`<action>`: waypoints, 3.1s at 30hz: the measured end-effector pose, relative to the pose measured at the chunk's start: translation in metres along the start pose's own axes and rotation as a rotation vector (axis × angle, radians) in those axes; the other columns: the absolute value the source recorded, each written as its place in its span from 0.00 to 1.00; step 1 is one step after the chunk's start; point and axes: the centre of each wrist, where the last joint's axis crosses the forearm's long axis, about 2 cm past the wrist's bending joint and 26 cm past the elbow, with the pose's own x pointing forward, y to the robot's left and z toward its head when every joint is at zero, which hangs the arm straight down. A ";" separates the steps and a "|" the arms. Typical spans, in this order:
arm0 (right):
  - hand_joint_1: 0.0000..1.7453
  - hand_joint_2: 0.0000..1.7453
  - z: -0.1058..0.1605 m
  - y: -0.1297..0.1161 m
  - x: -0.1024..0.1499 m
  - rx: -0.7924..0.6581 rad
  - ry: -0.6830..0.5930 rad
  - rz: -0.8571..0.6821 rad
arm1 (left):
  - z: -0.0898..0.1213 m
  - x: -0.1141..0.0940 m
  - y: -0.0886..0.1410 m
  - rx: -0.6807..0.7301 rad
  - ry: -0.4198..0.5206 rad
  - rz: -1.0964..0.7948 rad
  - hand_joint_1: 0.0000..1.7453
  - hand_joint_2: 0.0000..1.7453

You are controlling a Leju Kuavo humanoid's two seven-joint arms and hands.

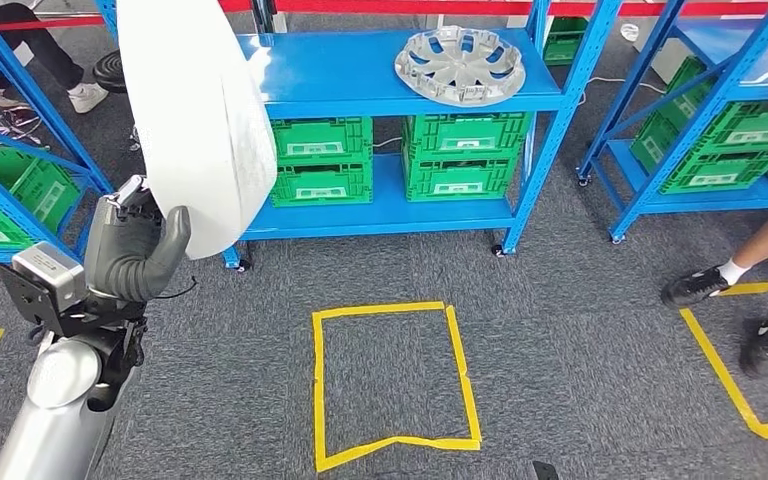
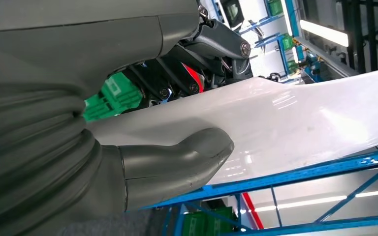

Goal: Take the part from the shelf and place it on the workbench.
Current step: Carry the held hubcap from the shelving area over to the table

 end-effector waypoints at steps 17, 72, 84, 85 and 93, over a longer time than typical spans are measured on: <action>0.00 0.00 0.000 0.000 0.000 0.005 -0.005 0.000 | 0.004 -0.003 0.001 0.002 0.015 0.006 1.00 1.00; 0.00 0.00 0.001 -0.001 -0.003 0.022 -0.002 0.016 | 0.014 -0.004 0.017 -0.011 0.019 -0.050 1.00 1.00; 0.00 0.00 0.001 -0.003 -0.006 0.018 0.007 0.019 | 0.015 -0.005 0.015 -0.003 0.012 -0.055 1.00 1.00; 0.00 0.00 0.001 -0.003 -0.006 0.018 0.006 0.019 | 0.015 -0.005 0.015 -0.003 0.011 -0.055 1.00 1.00; 0.00 0.00 0.002 -0.006 -0.009 0.016 0.006 0.016 | 0.015 -0.006 0.014 -0.001 0.011 -0.048 1.00 1.00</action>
